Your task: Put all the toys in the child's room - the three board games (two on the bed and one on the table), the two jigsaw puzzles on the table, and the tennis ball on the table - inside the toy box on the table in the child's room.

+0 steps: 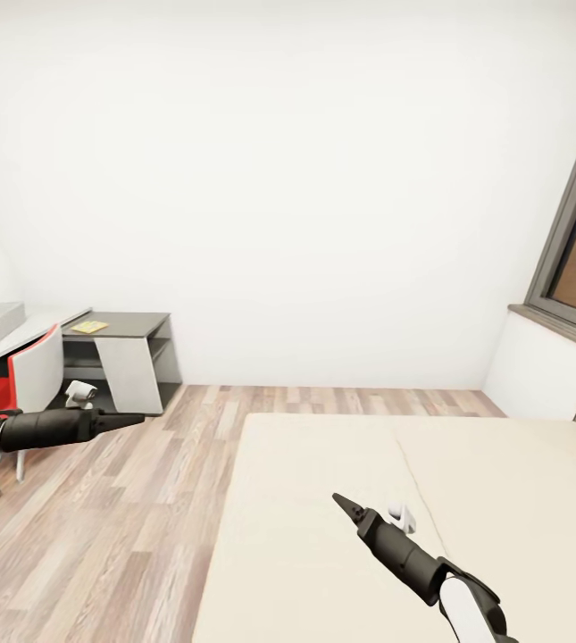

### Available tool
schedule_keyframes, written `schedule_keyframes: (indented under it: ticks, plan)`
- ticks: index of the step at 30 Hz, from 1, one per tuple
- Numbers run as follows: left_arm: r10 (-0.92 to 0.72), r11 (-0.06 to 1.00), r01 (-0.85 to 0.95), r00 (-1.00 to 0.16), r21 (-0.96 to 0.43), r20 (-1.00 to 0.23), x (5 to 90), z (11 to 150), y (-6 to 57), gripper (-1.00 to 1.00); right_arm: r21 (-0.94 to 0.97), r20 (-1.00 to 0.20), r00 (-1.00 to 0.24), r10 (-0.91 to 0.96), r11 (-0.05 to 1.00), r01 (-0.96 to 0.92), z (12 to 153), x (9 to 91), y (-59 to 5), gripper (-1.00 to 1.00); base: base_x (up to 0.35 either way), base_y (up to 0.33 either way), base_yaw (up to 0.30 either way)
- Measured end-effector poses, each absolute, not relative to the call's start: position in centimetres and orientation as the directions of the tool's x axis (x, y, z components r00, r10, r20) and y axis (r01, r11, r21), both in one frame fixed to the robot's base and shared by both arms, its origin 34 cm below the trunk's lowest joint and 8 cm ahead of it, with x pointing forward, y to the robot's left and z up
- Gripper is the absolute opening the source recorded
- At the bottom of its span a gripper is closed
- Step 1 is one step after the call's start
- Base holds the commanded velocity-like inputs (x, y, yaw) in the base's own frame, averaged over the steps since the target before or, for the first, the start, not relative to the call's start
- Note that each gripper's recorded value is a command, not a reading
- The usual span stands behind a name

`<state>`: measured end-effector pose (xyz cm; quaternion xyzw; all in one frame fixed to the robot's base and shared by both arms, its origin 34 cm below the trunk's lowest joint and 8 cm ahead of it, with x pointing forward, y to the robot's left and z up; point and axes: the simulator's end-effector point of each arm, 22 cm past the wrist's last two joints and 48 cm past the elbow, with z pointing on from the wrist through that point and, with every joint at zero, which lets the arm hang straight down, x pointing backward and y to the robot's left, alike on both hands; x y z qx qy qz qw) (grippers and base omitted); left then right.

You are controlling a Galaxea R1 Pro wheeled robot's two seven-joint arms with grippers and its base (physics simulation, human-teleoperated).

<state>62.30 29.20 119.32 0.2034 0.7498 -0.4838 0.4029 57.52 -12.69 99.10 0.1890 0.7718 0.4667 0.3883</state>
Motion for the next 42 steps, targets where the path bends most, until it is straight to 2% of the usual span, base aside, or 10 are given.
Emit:
schedule_keyframes:
  ticks: [31, 42]
  plan:
    - [-0.085, 0.448, 0.695, -0.593, -0.562, -0.801, 62.29, 119.33, 29.20, 1.00, 0.867, -0.422, -0.628, 0.654, 0.493, -0.069, 99.03, 57.50, -12.69, 1.00, 0.000, -0.096, 0.000]
    - [-0.085, 0.448, 0.695, -0.592, -0.562, -0.801, 62.29, 119.34, 29.20, 1.00, 0.868, -0.422, -0.628, 0.654, 0.492, -0.069, 99.04, 57.50, -12.66, 1.00, 0.000, -0.020, 0.000]
